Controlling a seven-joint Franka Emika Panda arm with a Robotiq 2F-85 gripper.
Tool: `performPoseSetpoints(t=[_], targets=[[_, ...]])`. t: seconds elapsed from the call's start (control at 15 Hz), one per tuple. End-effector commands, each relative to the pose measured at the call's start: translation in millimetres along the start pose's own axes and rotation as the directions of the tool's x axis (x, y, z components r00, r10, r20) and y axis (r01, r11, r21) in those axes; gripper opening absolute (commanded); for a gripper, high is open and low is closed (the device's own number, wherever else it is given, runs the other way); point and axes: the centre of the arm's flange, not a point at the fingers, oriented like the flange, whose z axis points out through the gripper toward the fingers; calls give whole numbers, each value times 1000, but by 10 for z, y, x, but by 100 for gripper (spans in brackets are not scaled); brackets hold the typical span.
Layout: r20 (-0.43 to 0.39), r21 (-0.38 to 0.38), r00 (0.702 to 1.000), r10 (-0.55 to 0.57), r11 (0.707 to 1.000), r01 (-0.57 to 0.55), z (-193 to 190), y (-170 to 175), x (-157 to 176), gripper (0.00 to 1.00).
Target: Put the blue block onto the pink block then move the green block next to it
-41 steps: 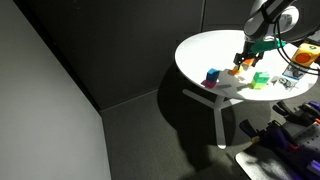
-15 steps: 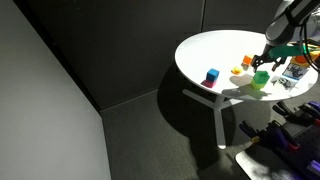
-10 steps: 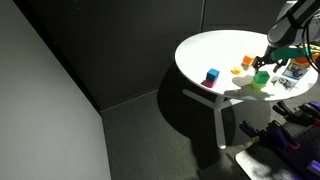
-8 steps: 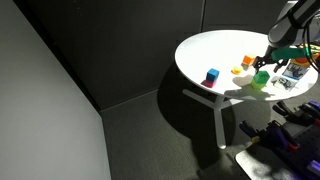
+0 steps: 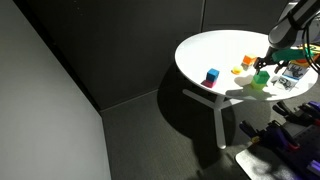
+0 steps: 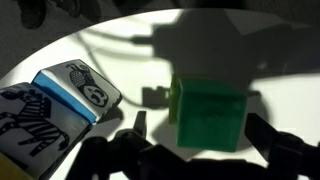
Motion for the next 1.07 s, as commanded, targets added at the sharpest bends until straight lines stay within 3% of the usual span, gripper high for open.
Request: performPoseSetpoints(t=[0.0,0.27,0.33,0.4,0.73,1.0], targets=[[-7,10,1000,-16,1000,17,77,-1,42,100],[-1,7,1000,-20,1000,20,126,-5,37,100],[1,9,1000,-18,1000,18,126,-4,38,75],[2,8,1000,-19,1000,19,127,-5,40,74],[12,9,999,-37,999,37,58,-25,58,34],[-2,14,998,-58,998,58,-47,-76,80,29]])
